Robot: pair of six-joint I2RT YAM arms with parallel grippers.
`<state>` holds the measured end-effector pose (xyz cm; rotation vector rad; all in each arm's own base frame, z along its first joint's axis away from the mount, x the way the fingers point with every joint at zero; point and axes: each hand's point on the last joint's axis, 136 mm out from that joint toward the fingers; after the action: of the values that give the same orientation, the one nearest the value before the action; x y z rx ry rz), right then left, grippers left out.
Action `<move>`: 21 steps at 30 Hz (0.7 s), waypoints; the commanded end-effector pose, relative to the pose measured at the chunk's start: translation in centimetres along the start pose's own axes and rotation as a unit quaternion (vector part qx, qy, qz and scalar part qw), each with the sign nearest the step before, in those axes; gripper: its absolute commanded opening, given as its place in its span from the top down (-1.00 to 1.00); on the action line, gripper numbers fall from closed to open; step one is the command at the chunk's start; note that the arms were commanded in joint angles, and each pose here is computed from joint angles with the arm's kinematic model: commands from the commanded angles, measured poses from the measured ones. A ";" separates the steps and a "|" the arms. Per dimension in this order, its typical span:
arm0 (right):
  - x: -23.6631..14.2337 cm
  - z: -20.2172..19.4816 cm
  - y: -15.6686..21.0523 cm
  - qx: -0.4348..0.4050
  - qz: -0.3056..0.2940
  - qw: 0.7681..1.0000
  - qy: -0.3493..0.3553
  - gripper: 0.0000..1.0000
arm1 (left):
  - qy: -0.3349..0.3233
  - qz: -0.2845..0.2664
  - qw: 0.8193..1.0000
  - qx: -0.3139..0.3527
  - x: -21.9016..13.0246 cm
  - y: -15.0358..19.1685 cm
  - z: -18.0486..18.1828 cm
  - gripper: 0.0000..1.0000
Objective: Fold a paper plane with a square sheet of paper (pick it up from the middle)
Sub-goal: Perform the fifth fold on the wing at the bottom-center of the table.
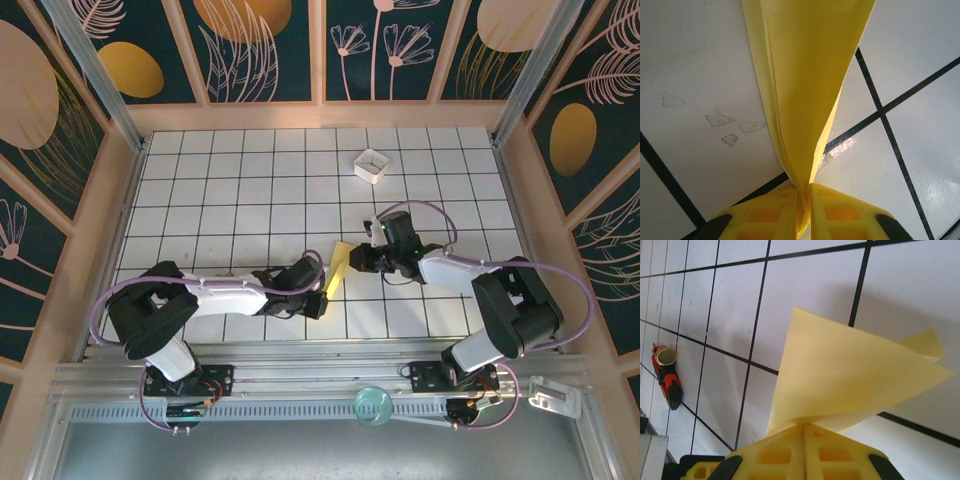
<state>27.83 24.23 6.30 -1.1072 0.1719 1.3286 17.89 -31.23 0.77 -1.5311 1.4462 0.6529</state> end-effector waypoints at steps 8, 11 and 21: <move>1.0 1.3 -2.2 -0.020 -0.006 0.999 -0.043 0.85 | -0.006 0.060 0.998 -0.007 2.6 3.0 1.1 0.81; 1.0 1.9 -2.5 -0.025 -0.006 0.998 -0.059 0.85 | 0.000 0.065 0.998 -0.007 2.6 3.2 0.9 0.84; -1.1 1.1 -1.6 -0.044 0.001 0.999 -0.019 0.75 | 0.113 0.099 0.988 -0.046 0.7 3.6 -1.9 0.87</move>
<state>28.31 25.18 7.02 -1.1150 0.1224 1.3897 17.77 -31.78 1.19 -1.6104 1.5457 0.6573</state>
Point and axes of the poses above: each hand's point on the last joint's axis, 136 mm out from that joint toward the fingers, its own x axis out along the fingers, its own z axis along the line the jaws close on, y = z × x, and after that the axes turned 13 degrees about -x, right-handed
